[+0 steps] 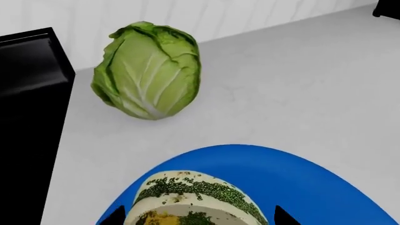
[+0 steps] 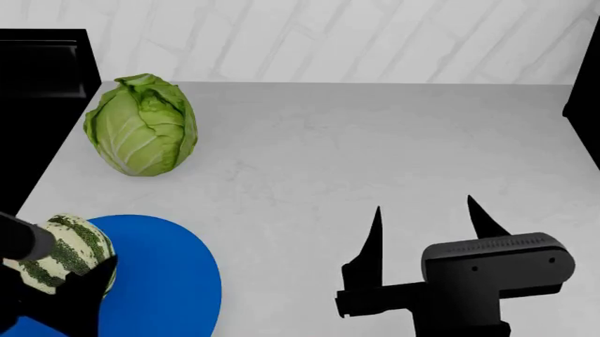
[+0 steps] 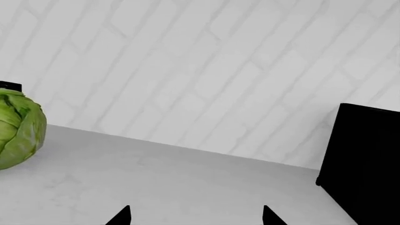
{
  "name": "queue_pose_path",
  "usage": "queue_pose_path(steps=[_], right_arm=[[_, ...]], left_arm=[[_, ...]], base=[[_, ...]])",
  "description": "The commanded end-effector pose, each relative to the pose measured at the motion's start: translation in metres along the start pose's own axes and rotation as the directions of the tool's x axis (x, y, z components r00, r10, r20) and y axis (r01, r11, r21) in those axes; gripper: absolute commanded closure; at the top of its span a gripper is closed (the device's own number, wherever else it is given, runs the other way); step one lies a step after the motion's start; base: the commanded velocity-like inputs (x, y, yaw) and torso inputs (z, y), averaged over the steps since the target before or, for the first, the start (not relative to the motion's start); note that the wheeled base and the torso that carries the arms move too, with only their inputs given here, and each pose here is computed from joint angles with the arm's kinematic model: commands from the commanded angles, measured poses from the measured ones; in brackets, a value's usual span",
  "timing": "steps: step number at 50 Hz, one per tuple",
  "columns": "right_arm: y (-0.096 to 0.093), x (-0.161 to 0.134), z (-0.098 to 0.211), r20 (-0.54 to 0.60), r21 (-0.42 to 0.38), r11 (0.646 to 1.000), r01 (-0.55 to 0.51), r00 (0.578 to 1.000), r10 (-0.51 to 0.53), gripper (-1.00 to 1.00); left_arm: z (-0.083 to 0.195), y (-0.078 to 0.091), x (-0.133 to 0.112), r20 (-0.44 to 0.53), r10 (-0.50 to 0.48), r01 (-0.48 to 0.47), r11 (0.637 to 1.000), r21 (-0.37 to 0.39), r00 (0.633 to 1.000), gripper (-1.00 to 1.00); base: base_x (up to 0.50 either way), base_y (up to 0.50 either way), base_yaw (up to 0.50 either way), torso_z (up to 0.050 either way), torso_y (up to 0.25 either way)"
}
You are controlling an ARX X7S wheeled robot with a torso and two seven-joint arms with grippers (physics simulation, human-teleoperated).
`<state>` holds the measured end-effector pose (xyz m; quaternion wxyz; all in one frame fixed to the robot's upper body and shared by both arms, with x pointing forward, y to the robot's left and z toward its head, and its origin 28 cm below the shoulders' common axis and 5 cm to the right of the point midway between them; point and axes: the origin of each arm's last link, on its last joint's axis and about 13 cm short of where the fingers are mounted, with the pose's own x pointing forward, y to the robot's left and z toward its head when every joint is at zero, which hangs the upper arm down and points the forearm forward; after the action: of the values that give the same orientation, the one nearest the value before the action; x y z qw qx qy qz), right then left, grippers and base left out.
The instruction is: Pick the squash from the counter and place it in the microwave.
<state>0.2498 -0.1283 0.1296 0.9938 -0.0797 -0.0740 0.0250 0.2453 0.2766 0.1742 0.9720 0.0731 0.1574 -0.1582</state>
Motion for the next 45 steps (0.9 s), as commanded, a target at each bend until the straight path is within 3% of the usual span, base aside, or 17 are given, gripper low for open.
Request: queue_pose_path(steps=[1,25,26,39,45], right_arm=[[-0.003,0.002,0.002,0.013,0.012,1.000,0.010,1.000,-0.010,-1.00],[-0.003,0.001,0.000,0.011,0.014,1.000,0.012,1.000,-0.013,-1.00],[-0.003,0.001,0.001,0.012,0.015,1.000,0.013,1.000,-0.013,-1.00],[-0.003,0.002,-0.001,0.011,0.018,1.000,0.013,1.000,-0.013,-1.00],[-0.003,0.001,0.001,0.013,0.016,1.000,0.012,1.000,-0.013,-1.00]], left_arm=[[-0.004,0.005,0.010,0.014,0.020,-0.019,0.999,-0.036,1.000,-1.00],[-0.011,0.002,0.009,-0.013,0.010,-0.011,0.999,-0.036,1.000,-1.00],[-0.010,0.003,0.009,-0.003,0.022,-0.022,0.999,-0.033,1.000,1.00],[-0.009,0.003,0.009,0.005,0.021,-0.021,1.000,-0.019,1.000,1.00],[0.007,0.003,0.004,0.135,0.016,-0.010,0.999,-0.047,0.991,1.00]], base=[[0.00,0.00,0.00,0.000,0.000],[0.00,0.00,0.00,0.000,0.000],[0.00,0.00,0.00,0.000,0.000],[0.00,0.00,0.00,0.000,0.000],[0.00,0.00,0.00,0.000,0.000]])
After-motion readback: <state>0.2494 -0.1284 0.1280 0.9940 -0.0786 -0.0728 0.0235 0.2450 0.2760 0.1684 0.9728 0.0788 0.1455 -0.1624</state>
